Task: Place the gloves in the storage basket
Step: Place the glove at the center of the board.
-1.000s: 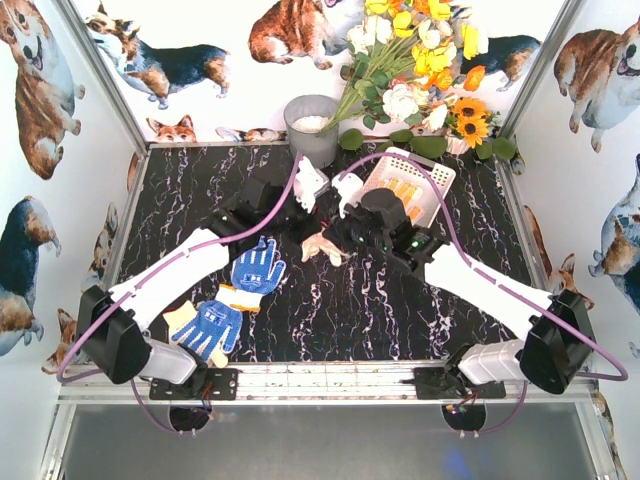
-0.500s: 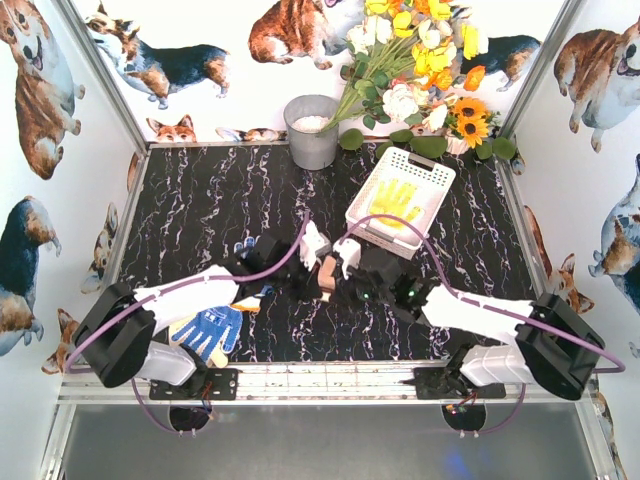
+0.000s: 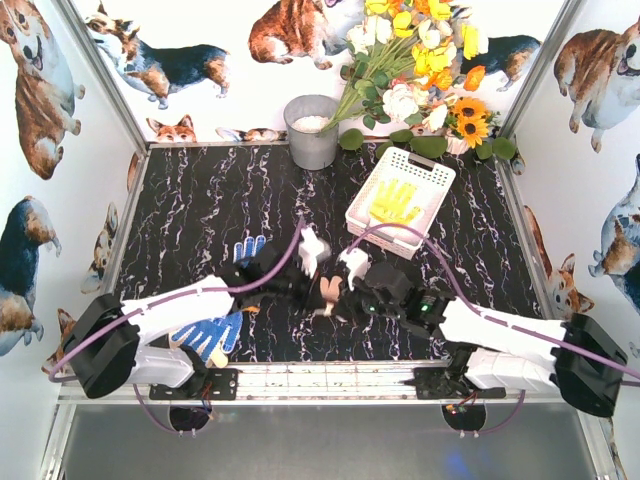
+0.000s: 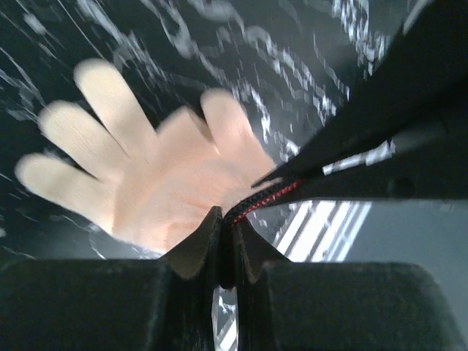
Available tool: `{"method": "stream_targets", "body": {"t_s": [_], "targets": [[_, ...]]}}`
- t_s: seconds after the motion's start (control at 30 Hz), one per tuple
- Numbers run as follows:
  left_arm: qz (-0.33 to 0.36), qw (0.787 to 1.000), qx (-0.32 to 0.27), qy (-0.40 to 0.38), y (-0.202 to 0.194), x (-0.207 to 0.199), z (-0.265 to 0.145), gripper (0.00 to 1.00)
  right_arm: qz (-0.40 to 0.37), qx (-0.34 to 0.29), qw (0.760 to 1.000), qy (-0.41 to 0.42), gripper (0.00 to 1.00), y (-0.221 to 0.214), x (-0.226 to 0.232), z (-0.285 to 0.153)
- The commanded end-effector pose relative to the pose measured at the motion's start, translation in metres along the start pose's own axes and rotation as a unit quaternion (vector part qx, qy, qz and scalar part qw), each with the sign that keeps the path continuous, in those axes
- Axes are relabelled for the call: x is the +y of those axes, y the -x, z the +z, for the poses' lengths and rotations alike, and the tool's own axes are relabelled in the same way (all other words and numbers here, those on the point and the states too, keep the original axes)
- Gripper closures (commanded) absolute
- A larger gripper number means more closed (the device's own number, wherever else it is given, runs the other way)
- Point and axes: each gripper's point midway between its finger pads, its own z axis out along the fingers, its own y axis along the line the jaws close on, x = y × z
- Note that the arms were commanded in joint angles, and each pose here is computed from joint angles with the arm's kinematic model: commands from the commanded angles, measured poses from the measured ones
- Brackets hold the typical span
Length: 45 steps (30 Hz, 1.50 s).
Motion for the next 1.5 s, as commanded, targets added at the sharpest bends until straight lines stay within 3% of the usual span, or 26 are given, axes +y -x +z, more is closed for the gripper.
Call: {"method": "stream_targets", "body": {"t_s": [0.0, 0.23, 0.4, 0.47, 0.73, 1.1, 1.2, 1.3, 1.47], "targets": [[0.007, 0.995, -0.085, 0.061, 0.077, 0.02, -0.021, 1.0, -0.044, -0.131, 0.986, -0.088, 1.0, 0.089, -0.019, -0.02], [0.099, 0.985, -0.13, 0.057, 0.165, 0.03, -0.043, 0.97, -0.14, -0.189, 0.965, -0.117, 1.0, 0.185, -0.051, -0.022], [0.164, 0.975, -0.122, 0.089, 0.179, 0.041, -0.051, 0.97, -0.246, -0.205, 0.939, -0.123, 1.0, 0.21, -0.054, -0.017], [0.168, 0.974, -0.122, 0.088, 0.167, 0.047, -0.045, 0.97, -0.254, -0.198, 0.941, -0.107, 1.0, 0.192, -0.056, -0.005], [0.089, 0.992, -0.081, 0.025, 0.055, 0.037, 0.0, 0.96, -0.216, -0.134, 0.967, -0.036, 1.0, 0.073, -0.04, 0.037], [-0.009, 1.0, -0.013, -0.009, -0.025, 0.006, 0.012, 0.94, -0.122, -0.095, 0.988, 0.005, 1.0, 0.017, -0.011, 0.03], [-0.026, 1.0, -0.008, -0.01, -0.038, 0.002, 0.012, 0.86, -0.097, -0.076, 0.992, 0.006, 0.98, 0.0, -0.009, 0.025], [-0.042, 0.999, -0.019, 0.004, -0.037, 0.003, 0.007, 0.64, -0.075, -0.054, 0.996, 0.005, 0.82, -0.01, -0.008, 0.019], [-0.056, 0.995, -0.07, 0.032, -0.012, 0.002, -0.01, 0.36, -0.037, -0.058, 0.998, -0.01, 0.66, 0.003, -0.004, -0.002]]}}
